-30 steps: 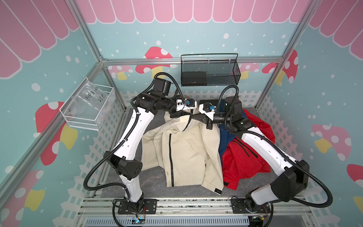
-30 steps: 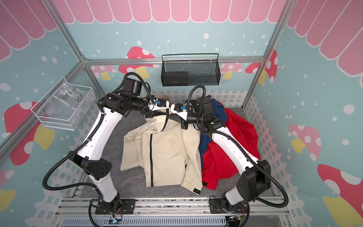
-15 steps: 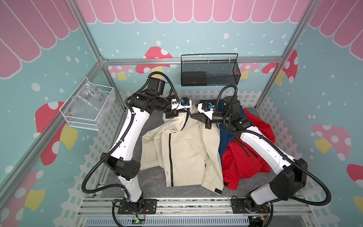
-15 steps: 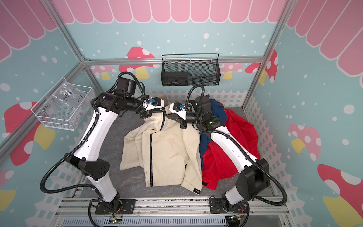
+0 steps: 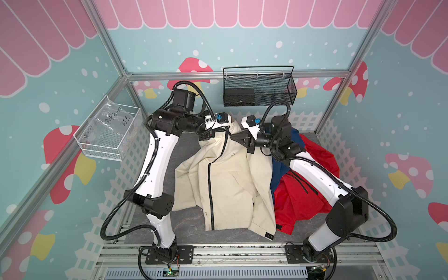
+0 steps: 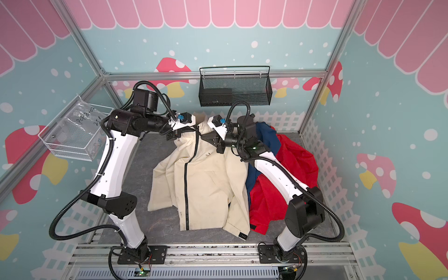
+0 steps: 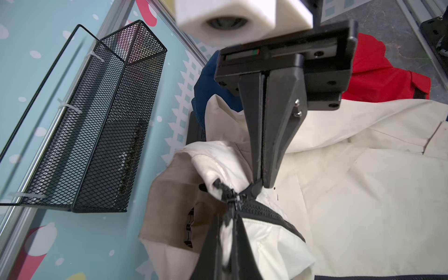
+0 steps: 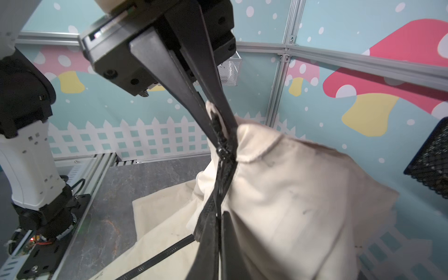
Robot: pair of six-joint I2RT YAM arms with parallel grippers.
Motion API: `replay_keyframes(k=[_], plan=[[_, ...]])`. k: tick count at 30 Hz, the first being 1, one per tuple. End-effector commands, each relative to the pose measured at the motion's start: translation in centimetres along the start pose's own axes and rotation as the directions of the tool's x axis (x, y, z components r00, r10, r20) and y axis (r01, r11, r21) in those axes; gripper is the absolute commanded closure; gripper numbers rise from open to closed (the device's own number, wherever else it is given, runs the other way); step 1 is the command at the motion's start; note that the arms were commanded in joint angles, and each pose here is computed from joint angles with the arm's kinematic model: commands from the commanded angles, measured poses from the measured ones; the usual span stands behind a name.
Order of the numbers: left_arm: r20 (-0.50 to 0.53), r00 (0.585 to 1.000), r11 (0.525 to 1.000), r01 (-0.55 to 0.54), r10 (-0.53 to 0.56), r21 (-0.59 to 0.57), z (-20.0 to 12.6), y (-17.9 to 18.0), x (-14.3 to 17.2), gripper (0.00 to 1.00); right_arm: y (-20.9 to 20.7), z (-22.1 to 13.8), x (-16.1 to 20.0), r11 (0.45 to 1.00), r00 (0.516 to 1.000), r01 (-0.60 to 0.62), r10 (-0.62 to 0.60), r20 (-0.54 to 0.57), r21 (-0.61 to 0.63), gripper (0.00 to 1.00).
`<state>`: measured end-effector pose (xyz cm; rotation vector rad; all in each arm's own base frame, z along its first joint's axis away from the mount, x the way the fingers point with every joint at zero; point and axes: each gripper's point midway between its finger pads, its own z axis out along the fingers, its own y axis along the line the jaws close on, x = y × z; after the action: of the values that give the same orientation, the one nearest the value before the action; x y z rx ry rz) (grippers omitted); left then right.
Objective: Unzip the jacket
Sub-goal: Unzip the zipper on the jacket.
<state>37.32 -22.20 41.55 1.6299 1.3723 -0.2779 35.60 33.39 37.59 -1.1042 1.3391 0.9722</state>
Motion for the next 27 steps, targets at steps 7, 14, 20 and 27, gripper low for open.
replay_keyframes(k=[7, 14, 20, 27], plan=[[0.125, 0.991, 0.988, 0.071, -0.054, -0.137, -5.1, 3.3, -1.9, 1.00, -0.5, 1.9, 5.4, 0.962, 0.963, -0.269, 0.270, -0.024, 0.041, 1.00], [0.175, 0.974, 0.881, 0.204, -0.140, -0.428, -7.5, 10.1, -2.1, 1.00, 0.1, 2.4, 8.0, 0.942, 0.945, -0.318, 0.324, -0.048, 0.105, 1.00], [0.294, 0.908, 0.586, 0.417, -0.298, -0.695, -11.0, 16.4, -0.2, 1.00, -1.1, 2.2, 8.7, 0.909, 0.922, -0.371, 0.385, -0.038, 0.189, 1.00], [0.388, 0.822, 0.262, 0.517, -0.416, -0.815, -12.9, 19.9, 2.9, 1.00, -0.2, 2.2, 11.5, 0.866, 0.869, -0.458, 0.484, -0.105, 0.204, 1.00]])
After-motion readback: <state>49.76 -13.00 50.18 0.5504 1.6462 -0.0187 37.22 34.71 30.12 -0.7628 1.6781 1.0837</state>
